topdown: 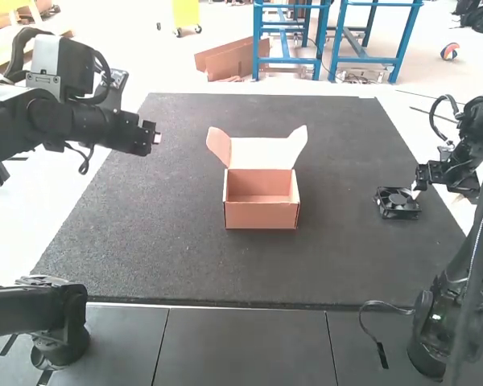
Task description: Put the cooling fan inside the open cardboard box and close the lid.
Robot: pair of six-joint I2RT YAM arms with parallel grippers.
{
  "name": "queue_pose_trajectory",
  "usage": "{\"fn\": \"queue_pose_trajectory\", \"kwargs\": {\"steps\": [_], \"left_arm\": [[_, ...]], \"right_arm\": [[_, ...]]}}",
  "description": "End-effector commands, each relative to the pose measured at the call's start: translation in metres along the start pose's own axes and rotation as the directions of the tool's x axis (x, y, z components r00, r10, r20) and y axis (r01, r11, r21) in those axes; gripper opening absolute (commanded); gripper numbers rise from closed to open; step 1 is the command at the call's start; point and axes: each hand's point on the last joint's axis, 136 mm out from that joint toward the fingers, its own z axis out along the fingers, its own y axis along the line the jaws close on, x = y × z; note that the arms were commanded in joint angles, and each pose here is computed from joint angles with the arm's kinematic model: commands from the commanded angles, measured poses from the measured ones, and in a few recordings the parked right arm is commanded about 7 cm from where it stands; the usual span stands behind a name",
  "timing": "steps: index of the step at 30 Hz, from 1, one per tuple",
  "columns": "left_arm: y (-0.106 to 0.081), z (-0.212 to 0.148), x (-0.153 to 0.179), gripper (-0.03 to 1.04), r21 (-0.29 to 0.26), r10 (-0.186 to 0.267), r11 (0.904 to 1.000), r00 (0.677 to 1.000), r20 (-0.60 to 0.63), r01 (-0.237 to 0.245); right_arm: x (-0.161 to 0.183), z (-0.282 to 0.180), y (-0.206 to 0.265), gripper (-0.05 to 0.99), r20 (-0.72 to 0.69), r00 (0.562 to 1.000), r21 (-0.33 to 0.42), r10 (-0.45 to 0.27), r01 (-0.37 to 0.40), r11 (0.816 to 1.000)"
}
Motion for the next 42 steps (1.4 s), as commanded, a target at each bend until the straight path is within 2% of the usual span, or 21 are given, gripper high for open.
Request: {"fn": "queue_pose_trajectory", "kwargs": {"steps": [1,19,36,42], "left_arm": [[0.000,-0.003,-0.005,0.97,-0.002,0.011,0.9999,1.000,0.016,-0.011],[-0.001,-0.003,-0.002,0.97,-0.001,0.009,1.0000,1.000,0.000,-0.009],[-0.001,-0.010,-0.011,0.97,-0.001,0.011,0.9999,1.000,0.024,-0.011],[-0.004,-0.011,-0.011,0.97,0.009,0.017,0.9998,1.000,0.020,-0.017]], "right_arm": [[-0.009,-0.003,-0.003,0.90,0.022,0.999,-0.008,0.024,-0.024,1.000],[-0.012,0.012,0.000,0.90,0.010,0.999,-0.037,0.037,-0.036,0.999],[-0.010,0.019,0.005,0.90,-0.013,1.000,-0.022,0.014,-0.015,1.000],[-0.004,0.022,0.005,0.78,-0.038,0.999,-0.016,0.013,-0.013,1.000]]}}
